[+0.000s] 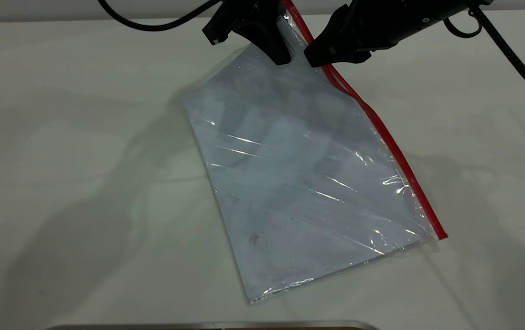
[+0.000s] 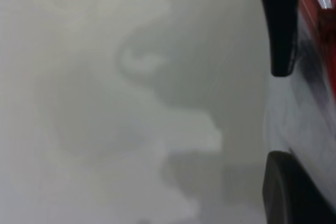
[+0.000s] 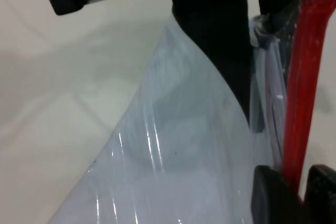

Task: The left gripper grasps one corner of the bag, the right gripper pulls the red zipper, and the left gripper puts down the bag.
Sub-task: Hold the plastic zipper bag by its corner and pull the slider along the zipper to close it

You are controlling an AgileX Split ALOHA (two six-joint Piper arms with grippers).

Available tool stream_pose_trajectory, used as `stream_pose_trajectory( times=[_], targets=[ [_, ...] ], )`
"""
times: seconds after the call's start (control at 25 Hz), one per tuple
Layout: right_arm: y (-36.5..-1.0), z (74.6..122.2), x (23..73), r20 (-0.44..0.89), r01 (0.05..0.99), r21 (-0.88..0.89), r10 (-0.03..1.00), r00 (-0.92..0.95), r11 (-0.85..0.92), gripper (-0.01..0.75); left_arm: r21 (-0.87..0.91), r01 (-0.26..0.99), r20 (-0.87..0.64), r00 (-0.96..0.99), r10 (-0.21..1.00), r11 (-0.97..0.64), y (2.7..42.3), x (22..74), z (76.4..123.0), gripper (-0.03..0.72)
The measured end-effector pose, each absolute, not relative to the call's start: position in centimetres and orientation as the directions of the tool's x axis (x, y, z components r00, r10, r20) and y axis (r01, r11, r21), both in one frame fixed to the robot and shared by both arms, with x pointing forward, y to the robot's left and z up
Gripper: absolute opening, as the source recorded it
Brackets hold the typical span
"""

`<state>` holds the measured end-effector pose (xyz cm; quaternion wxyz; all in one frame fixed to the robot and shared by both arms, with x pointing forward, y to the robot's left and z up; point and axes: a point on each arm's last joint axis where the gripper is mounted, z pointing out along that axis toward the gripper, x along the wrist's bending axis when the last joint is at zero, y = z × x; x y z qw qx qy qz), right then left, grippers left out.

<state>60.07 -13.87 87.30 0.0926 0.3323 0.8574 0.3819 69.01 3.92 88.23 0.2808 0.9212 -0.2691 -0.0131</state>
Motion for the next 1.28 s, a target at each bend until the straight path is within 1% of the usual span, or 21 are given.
stream_pose_trajectory(
  times=[0.2, 0.28, 0.52, 0.64, 1.0, 1.28],
  targets=[
    [-13.9, 87.3, 60.1, 0.087, 0.495, 0.713, 0.638, -0.765, 0.497, 0.057, 0.525, -0.483, 0.124, 0.858, -0.499, -0.701, 3.9, 69.0, 88.2, 0.052],
    [-13.9, 87.2, 60.0, 0.081, 0.489, 0.709, 0.630, -0.772, 0.508, 0.032, 0.525, -0.482, 0.123, 0.858, -0.498, -0.701, 3.9, 69.0, 88.2, 0.052],
    [-14.0, 87.0, 59.8, 0.088, 0.501, 0.683, 0.621, -0.779, 0.532, 0.032, 0.529, -0.480, 0.123, 0.860, -0.496, -0.700, 3.9, 69.0, 88.2, 0.052],
    [-14.1, 86.9, 59.6, 0.097, 0.515, 0.664, 0.620, -0.778, 0.542, 0.032, 0.550, -0.457, 0.118, 0.871, -0.477, -0.699, 4.0, 69.1, 88.2, 0.052],
    [-14.8, 86.4, 59.5, 0.080, 0.563, 0.598, 0.657, -0.750, 0.570, 0.032, 0.595, -0.401, 0.098, 0.896, -0.432, -0.696, 4.4, 69.4, 87.8, 0.052],
    [-16.7, 86.1, 59.8, 0.081, 0.600, 0.572, 0.690, -0.720, 0.559, 0.032, 0.613, -0.376, 0.092, 0.907, -0.410, -0.695, 4.6, 69.6, 88.0, 0.052]
  ],
)
